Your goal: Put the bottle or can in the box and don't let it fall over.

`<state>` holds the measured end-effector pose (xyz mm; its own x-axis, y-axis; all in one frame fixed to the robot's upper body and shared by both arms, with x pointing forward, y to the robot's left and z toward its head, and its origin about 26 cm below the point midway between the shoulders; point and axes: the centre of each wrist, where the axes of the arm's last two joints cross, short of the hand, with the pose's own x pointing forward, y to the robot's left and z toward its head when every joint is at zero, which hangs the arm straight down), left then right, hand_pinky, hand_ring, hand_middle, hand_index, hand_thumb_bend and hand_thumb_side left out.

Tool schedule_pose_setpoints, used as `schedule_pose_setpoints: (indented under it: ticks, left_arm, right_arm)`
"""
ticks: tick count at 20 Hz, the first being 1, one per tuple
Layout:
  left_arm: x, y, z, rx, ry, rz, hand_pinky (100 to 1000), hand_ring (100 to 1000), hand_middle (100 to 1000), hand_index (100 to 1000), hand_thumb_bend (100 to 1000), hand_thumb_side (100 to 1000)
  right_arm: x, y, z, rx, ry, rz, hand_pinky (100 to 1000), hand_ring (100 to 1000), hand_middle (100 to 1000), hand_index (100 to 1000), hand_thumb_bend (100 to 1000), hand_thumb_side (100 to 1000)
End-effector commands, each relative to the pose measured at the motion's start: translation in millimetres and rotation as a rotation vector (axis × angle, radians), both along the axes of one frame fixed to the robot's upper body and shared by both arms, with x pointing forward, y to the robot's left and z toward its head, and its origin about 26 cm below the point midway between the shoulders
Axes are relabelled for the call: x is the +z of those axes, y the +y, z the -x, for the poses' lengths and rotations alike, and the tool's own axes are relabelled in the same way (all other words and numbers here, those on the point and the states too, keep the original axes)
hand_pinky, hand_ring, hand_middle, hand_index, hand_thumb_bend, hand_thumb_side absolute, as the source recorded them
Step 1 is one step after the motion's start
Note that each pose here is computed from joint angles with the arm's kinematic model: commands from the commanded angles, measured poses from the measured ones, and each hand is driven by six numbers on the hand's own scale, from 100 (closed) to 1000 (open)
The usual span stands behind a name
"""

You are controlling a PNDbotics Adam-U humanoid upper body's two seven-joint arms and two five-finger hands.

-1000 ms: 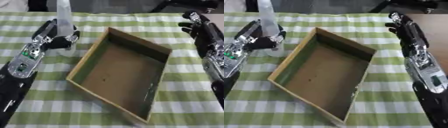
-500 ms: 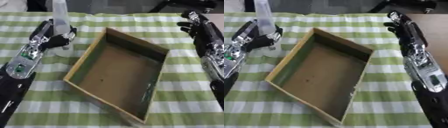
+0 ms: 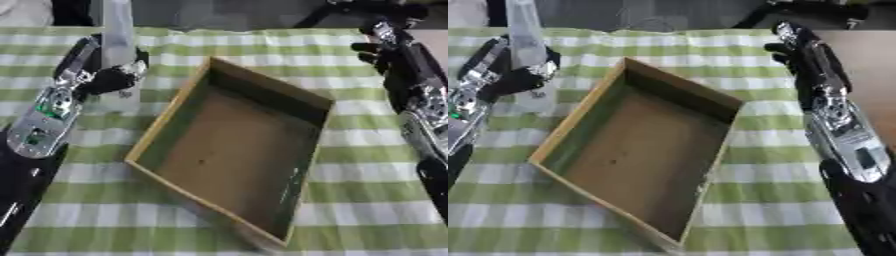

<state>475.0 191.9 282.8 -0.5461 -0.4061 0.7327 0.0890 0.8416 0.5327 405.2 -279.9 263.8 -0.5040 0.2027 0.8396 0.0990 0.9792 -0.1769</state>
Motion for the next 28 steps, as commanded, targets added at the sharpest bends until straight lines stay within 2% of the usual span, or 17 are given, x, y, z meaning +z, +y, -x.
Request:
schedule_pose_setpoints:
  ticks: [1, 7, 15, 20, 28]
  left_arm:
    - [29.8, 2, 9.2, -0.021, -0.079, 0.033, 928, 526, 202, 205, 100, 182]
    - [45.2, -18, 24.3, -0.108, -0.116, 0.034, 926, 526, 208, 208, 100, 182]
    - [54.0, -67, 50.2, -0.293, -0.126, 0.042, 929, 527, 218, 214, 100, 188]
    - [48.7, -96, 65.4, -0.405, -0.092, 0.050, 931, 527, 225, 216, 100, 192]
    - [25.7, -124, 74.2, -0.507, -0.018, 0.029, 935, 528, 237, 223, 100, 193]
  right_arm:
    - [10.8, -3, 1.7, -0.008, -0.032, 0.008, 899, 803, 860, 863, 100, 750]
    - [11.2, -3, 1.6, -0.008, -0.035, 0.008, 898, 803, 860, 862, 100, 744]
    - [8.0, -2, 0.6, -0.006, -0.026, 0.005, 898, 803, 859, 862, 100, 740]
    - [6.2, -3, 0.0, -0.012, -0.023, -0.005, 898, 803, 859, 862, 100, 738]
    - [4.8, -9, -0.4, -0.039, -0.027, -0.033, 897, 803, 859, 861, 100, 718]
